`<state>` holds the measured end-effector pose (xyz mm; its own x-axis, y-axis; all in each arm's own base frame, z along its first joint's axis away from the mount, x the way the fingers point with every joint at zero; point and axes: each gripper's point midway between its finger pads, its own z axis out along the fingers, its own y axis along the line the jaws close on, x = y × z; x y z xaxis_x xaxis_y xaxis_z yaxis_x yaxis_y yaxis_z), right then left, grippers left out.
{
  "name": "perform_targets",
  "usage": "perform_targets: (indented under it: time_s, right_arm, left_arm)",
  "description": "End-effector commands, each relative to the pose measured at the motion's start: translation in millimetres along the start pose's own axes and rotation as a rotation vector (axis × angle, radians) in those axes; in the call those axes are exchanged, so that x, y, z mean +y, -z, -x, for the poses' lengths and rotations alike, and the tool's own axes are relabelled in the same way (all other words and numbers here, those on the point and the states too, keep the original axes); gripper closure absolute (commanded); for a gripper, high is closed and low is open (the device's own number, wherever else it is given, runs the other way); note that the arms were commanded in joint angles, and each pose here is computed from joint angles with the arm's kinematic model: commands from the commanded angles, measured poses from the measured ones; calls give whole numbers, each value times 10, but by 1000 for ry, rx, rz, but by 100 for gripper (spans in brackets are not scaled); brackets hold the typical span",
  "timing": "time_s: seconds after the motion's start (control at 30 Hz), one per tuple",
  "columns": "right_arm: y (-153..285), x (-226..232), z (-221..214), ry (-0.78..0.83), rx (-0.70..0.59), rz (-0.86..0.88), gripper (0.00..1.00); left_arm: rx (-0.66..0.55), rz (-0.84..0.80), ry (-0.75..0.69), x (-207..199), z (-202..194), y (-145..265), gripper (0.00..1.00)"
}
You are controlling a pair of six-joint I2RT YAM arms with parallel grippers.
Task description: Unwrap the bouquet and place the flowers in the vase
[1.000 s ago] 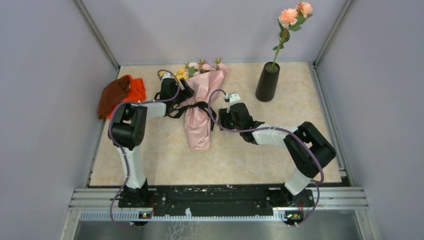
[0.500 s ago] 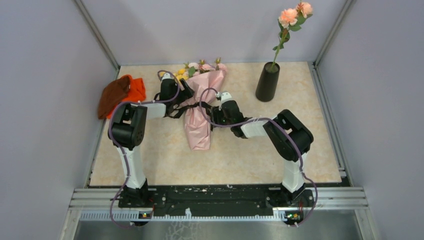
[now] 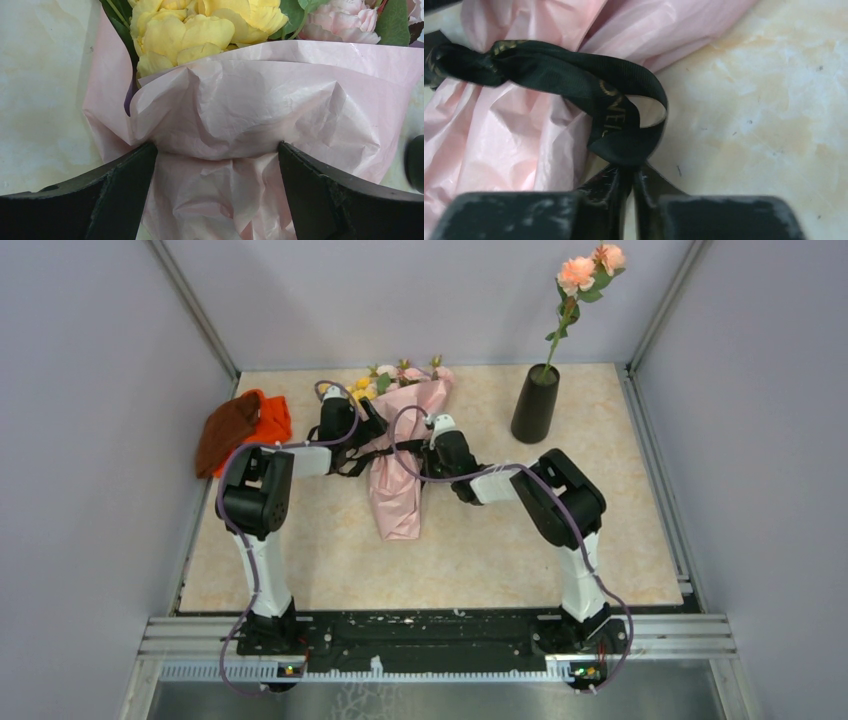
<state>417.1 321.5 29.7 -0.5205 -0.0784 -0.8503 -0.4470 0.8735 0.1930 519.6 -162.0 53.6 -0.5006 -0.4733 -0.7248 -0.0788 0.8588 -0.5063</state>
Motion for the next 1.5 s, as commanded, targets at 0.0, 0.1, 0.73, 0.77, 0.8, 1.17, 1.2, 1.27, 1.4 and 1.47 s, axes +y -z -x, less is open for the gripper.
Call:
perform_targets:
  time_s: [0.0, 0.1, 0.73, 0.77, 0.8, 1.17, 1.2, 1.27, 1.4, 1.47]
  right_arm:
    - [-61, -94, 31, -17, -6, -21, 100]
    - [40, -156, 82, -25, -11, -40, 100]
    - [1596, -921, 711, -189, -169, -282, 100]
    - [1688, -984, 718, -220, -174, -309, 100]
    - [1780, -1053, 735, -249, -186, -332, 100]
    - [2702, -1725, 844, -392, -324, -543, 100]
    - [2767, -1767, 852, -401, -335, -555, 100]
    - [2909, -1831, 891, -414, -365, -577, 100]
    - [3103, -1900, 935, -424, -402, -614, 100]
    - [3178, -1941, 940, -426, -417, -644, 100]
  left_arm:
    - [56, 28, -3, 120, -160, 52, 1]
    - [54, 32, -1, 129, -155, 43, 1]
    - [62, 35, 29, 136, -133, 36, 1]
    - [63, 33, 30, 130, -133, 37, 1]
    - [64, 31, 32, 128, -138, 39, 1]
    - [77, 28, 46, 136, -189, 22, 1]
    - [78, 30, 44, 142, -192, 26, 1]
    - [78, 32, 42, 145, -193, 27, 1]
    - [78, 36, 40, 157, -197, 25, 1]
    - [81, 37, 39, 163, -209, 21, 1]
